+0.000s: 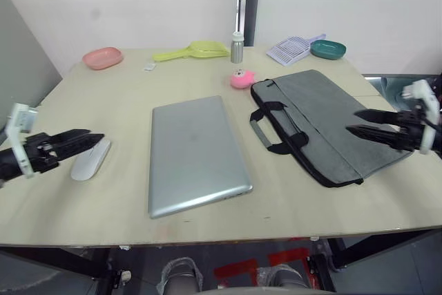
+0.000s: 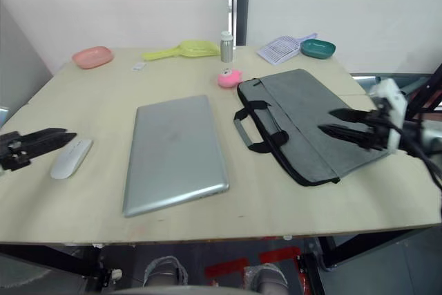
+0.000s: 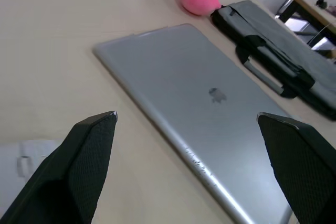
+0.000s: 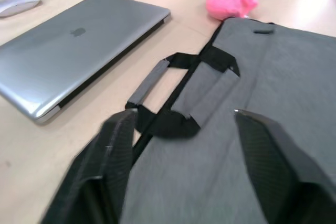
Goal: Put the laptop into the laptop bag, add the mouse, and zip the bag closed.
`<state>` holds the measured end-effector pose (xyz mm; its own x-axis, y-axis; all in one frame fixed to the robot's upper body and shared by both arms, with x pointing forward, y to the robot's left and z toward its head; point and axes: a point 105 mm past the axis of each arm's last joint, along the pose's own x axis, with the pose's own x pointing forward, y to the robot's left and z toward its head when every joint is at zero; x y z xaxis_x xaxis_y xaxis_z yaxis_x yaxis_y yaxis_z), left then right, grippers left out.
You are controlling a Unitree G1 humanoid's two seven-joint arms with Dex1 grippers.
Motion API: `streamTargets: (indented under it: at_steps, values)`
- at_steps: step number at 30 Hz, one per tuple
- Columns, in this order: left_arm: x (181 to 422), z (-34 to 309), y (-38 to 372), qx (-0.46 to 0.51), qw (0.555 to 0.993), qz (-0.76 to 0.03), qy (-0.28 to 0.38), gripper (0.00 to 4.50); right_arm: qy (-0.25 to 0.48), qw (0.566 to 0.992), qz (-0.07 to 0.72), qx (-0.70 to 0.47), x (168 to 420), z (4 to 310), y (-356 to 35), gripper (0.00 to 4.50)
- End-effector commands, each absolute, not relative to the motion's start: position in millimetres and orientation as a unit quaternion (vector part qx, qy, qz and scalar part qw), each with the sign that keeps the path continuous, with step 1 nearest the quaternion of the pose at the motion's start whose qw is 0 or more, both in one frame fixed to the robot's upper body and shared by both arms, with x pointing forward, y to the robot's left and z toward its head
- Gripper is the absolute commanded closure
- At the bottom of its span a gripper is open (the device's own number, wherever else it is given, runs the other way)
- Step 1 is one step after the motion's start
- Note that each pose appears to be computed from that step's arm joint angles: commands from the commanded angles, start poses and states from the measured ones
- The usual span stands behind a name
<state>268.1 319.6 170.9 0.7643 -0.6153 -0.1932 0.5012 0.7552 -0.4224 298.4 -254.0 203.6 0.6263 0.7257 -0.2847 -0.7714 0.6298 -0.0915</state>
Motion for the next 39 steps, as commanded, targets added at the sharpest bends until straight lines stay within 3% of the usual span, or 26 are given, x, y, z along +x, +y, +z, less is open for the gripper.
streamTargets:
  at_steps: [1, 5, 6, 14, 22, 31, 39]
  values:
    - [273, 164, 304, -0.191, 0.912, -0.303, 0.198, 0.0, 0.096, 0.87, 0.46, -0.15, 308, 210, -219, 2.92]
    - [284, 149, 307, -0.259, 0.898, -0.26, 0.244, 0.0, 0.082, 0.838, 0.514, -0.164, 318, 210, -179, 4.32]
    - [287, 144, 304, -0.268, 0.891, -0.26, 0.26, 0.0, 0.08, 0.826, 0.533, -0.168, 321, 207, -164, 4.47]
    - [302, 125, 278, -0.319, 0.852, -0.257, 0.326, 0.0, 0.115, 0.787, 0.553, -0.248, 357, 161, -112, 4.47]
    - [319, 98, 274, -0.346, 0.831, -0.222, 0.373, 0.0, 0.131, 0.796, 0.505, -0.307, 397, 131, -87, 4.47]
    - [330, 88, 242, -0.358, 0.804, -0.259, 0.398, 0.0, 0.167, 0.786, 0.505, -0.314, 399, 105, -82, 4.47]
    - [329, 79, 214, -0.377, 0.778, -0.285, 0.414, 0.0, 0.159, 0.783, 0.529, -0.284, 390, 104, -63, 4.47]
